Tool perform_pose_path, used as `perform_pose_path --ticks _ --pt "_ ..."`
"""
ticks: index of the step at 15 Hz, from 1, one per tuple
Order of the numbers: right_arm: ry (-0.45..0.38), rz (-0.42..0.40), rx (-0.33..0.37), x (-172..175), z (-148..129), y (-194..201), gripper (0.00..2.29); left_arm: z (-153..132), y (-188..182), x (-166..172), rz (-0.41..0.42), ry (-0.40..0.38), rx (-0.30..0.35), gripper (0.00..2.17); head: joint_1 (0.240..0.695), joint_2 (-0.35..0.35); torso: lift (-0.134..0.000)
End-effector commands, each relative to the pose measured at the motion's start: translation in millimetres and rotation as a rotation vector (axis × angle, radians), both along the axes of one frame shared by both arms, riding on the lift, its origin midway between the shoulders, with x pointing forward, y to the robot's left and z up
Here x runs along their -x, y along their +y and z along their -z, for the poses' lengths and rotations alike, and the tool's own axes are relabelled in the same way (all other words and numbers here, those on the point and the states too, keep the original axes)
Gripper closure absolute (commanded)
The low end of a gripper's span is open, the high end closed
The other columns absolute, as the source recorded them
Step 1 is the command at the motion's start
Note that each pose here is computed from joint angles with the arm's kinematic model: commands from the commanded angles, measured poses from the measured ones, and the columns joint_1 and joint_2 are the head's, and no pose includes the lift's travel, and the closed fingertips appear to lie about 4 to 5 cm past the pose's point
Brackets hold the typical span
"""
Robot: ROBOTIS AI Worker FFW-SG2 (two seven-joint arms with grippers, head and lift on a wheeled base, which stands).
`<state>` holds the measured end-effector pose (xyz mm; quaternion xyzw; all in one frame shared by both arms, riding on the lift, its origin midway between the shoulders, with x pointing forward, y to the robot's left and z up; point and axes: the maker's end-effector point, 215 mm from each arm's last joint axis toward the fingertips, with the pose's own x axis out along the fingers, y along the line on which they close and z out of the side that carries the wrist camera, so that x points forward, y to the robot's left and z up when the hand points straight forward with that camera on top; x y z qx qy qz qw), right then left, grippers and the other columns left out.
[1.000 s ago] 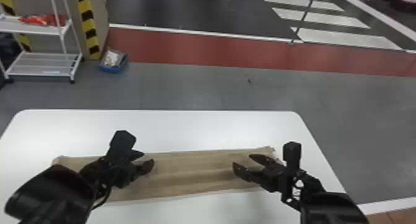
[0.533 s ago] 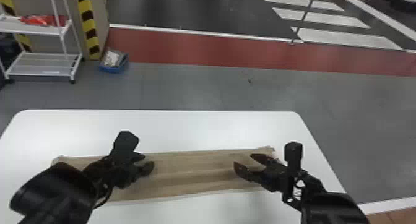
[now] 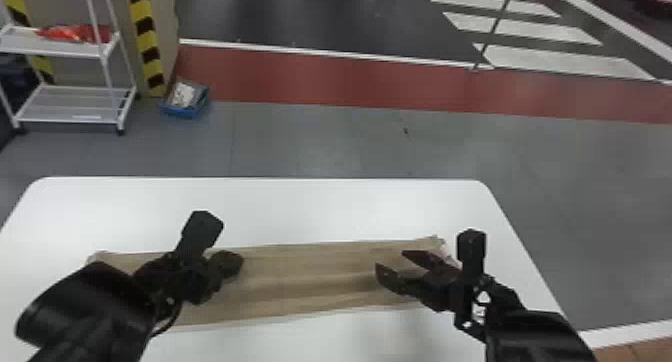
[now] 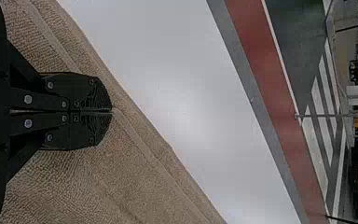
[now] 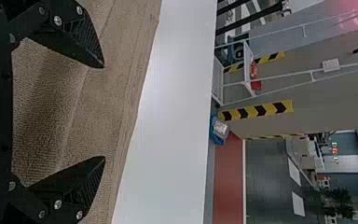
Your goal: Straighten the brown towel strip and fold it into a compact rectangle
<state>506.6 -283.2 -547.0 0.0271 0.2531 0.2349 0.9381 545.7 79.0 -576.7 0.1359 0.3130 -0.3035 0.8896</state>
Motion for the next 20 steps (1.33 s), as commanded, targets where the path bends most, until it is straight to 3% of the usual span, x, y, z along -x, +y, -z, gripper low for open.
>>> perform_pose_path --ticks 1,15,20 --pt "0.007 -0.004 0.001 3.0 3.4 2.0 0.21 -4.1 -2.3 3.3 -0.004 -0.004 0.021 1.27 0.695 -0.211 0.0" --pt "0.15 0.034 0.076 14.0 41.6 -14.0 0.21 -28.0 10.8 -3.1 -0.066 -0.016 0.091 1.27 0.695 -0.219 0.0" --pt "0.157 0.048 0.093 11.9 45.3 -20.5 0.21 -32.5 16.9 -8.9 -0.094 -0.023 0.113 1.27 0.695 -0.217 0.0"
